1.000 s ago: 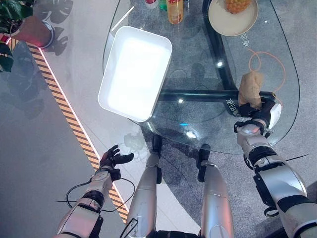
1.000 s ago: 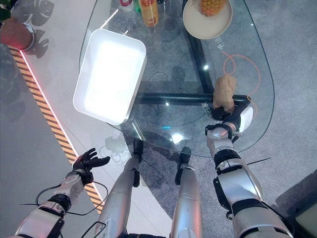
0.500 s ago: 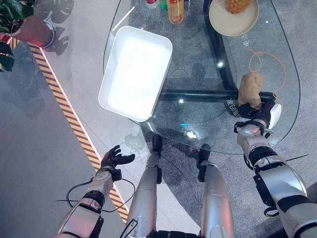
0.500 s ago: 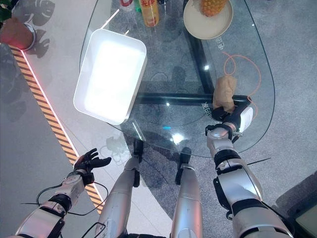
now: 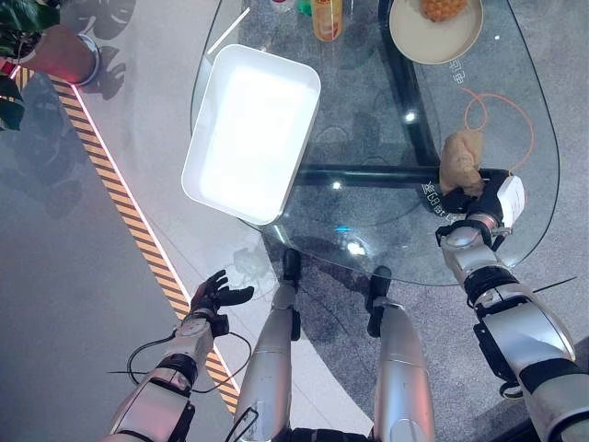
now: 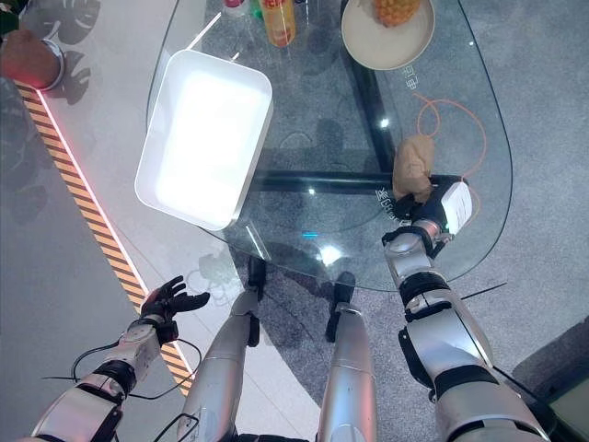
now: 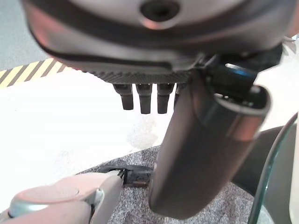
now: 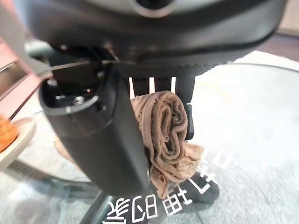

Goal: Wipe the table with a cloth and put it in the basket.

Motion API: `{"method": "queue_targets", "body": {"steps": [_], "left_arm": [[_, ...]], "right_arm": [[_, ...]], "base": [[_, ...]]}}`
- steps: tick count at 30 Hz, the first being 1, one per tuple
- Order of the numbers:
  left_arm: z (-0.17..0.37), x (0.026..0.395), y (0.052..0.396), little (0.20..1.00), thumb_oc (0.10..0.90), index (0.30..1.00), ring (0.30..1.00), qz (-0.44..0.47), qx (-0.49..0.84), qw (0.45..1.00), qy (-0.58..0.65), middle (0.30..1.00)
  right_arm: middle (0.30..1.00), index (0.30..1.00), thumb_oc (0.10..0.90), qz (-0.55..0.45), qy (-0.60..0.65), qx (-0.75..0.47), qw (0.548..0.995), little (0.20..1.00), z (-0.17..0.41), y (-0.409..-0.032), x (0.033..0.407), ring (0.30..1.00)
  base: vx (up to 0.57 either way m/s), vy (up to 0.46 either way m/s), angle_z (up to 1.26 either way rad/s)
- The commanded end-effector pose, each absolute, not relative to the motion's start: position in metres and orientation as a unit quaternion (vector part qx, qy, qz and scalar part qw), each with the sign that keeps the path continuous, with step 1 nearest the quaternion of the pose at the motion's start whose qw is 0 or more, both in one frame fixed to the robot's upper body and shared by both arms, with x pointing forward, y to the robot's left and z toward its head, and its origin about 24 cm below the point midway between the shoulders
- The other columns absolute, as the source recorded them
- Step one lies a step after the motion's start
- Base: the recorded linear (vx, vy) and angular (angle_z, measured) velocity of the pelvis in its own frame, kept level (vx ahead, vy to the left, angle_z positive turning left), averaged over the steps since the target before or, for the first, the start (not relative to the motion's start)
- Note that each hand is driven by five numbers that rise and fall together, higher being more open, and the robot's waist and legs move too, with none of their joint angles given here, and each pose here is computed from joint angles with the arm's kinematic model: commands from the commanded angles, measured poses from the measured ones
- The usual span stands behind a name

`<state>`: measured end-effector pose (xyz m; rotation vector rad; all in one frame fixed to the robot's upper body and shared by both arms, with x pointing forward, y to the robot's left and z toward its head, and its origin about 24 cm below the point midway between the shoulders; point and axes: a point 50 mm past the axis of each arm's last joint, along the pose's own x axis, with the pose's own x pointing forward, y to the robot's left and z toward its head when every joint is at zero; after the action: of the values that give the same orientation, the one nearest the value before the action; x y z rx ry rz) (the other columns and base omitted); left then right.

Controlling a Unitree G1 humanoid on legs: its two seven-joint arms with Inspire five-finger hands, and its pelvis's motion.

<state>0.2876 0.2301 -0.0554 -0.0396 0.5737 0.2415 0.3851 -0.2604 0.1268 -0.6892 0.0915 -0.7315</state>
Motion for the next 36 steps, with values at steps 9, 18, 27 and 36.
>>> {"method": "queue_targets", "body": {"steps": [9, 18, 27, 36], "left_arm": [[-0.056, 0.284, 0.236, 0.900, 0.800, 0.900, 0.900, 0.134, 0.001, 0.951, 0.278, 0.900], [-0.056, 0.286, 0.230, 0.900, 0.800, 0.900, 0.900, 0.123, 0.001, 0.953, 0.278, 0.900], [-0.054, 0.288, 0.228, 0.900, 0.800, 0.900, 0.900, 0.120, 0.002, 0.954, 0.275, 0.900], [-0.047, 0.294, 0.236, 0.900, 0.800, 0.900, 0.900, 0.123, 0.005, 0.955, 0.269, 0.900]], "right_arm": [[0.300, 0.300, 0.100, -0.198, -0.134, -0.467, 0.851, 0.200, 0.199, -0.170, 0.412, 0.300], [0.300, 0.300, 0.100, -0.098, -0.149, -0.524, 0.833, 0.200, 0.186, -0.138, 0.412, 0.300], [0.300, 0.300, 0.100, 0.038, -0.153, -0.585, 0.795, 0.200, 0.166, -0.110, 0.406, 0.300], [0.300, 0.300, 0.100, 0.182, -0.153, -0.617, 0.750, 0.200, 0.139, -0.091, 0.392, 0.300]], "base": [[0.00, 0.023, 0.00], [0.00, 0.004, 0.01], [0.00, 0.002, 0.03], [-0.01, -0.011, 0.04]]}}
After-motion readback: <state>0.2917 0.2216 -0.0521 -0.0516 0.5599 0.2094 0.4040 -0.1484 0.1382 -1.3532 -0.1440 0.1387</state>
